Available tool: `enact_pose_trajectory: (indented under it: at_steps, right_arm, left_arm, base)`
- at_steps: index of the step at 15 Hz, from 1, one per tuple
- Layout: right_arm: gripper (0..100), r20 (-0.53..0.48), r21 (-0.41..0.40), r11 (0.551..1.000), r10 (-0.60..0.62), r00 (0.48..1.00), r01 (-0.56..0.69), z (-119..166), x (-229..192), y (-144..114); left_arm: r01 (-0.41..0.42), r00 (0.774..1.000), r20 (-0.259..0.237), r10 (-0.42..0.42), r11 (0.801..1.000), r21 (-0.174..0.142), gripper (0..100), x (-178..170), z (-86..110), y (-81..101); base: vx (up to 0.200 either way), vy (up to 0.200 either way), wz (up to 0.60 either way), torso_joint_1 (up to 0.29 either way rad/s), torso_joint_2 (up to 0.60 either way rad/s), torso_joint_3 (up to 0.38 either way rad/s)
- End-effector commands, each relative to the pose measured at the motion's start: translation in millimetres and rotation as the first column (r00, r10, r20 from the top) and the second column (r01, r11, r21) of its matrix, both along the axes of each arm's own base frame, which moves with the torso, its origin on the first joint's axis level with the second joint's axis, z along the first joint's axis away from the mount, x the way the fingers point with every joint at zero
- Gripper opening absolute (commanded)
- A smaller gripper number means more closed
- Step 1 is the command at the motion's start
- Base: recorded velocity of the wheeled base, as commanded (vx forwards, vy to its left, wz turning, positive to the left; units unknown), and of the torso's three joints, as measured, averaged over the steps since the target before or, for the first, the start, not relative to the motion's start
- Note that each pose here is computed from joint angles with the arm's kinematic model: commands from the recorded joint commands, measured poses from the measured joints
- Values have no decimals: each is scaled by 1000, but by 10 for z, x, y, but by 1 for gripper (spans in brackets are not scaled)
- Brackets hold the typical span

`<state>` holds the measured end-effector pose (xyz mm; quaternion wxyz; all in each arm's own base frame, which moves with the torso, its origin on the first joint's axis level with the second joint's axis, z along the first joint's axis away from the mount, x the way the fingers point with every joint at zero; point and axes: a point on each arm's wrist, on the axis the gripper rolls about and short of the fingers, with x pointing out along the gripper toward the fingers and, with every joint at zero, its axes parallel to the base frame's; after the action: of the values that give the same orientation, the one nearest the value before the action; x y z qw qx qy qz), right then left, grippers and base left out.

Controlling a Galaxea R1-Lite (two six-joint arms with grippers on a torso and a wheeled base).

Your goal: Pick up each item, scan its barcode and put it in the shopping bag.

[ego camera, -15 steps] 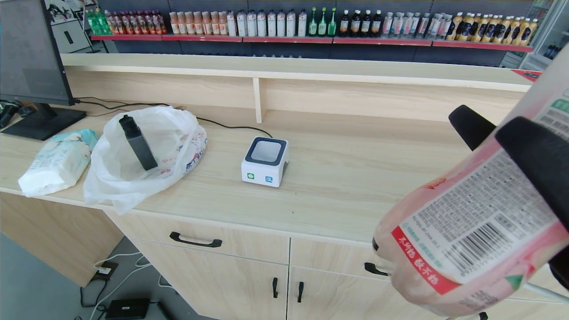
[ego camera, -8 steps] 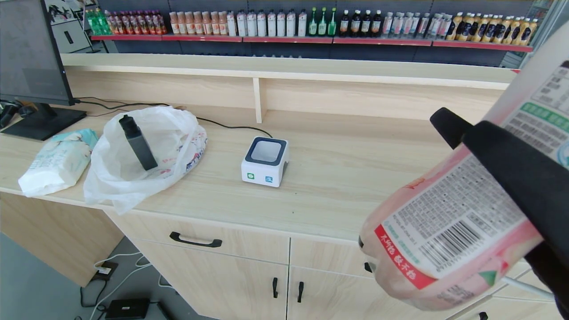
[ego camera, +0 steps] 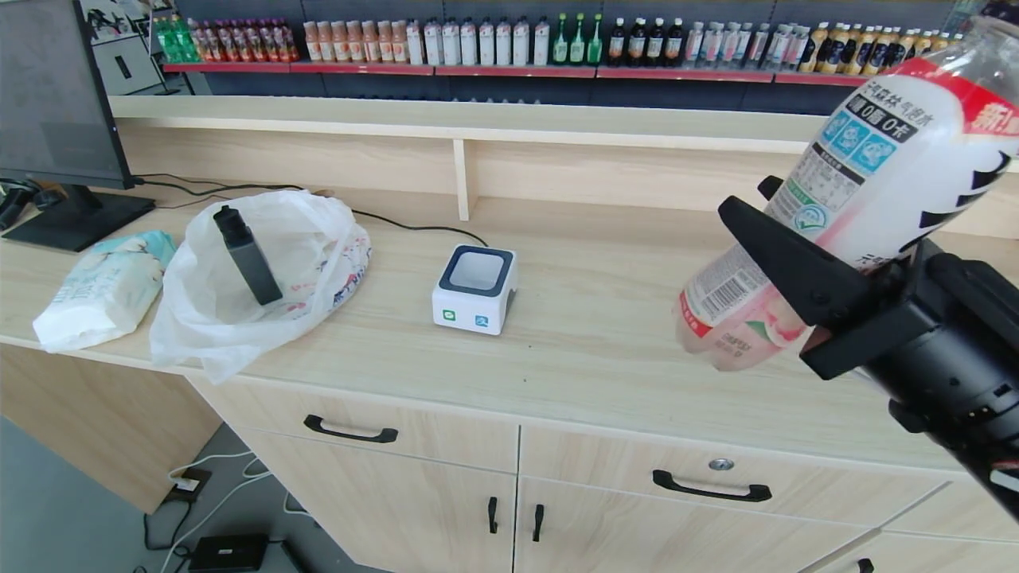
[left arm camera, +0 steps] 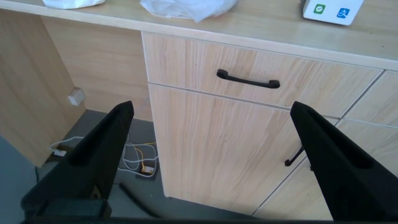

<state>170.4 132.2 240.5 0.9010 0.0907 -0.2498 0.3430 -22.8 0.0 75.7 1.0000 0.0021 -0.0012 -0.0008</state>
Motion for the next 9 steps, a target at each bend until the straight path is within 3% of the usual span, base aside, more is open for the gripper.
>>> enact_pose_trajectory:
  at_steps: [1, 7, 9]
  right_arm:
    - [0, 10, -60, 991, -122, 992, 122, -73, 230, -125]
    - [0, -3, -57, 946, -321, 947, 320, -99, 696, -300]
    - [0, -34, -72, 945, -321, 947, 318, -177, 685, -310]
  left_arm:
    - [0, 1000, 1, 0, 1000, -1, 100, 0, 1, 0]
    - [0, 1000, 1, 0, 1000, -1, 100, 0, 1, 1]
    - [0, 1000, -1, 0, 1000, -1, 100, 0, -1, 1]
  base:
    - [0, 0, 0, 0, 0, 0]
    - [0, 0, 0, 0, 0, 0]
    - [-200, 0, 0, 12, 2, 5]
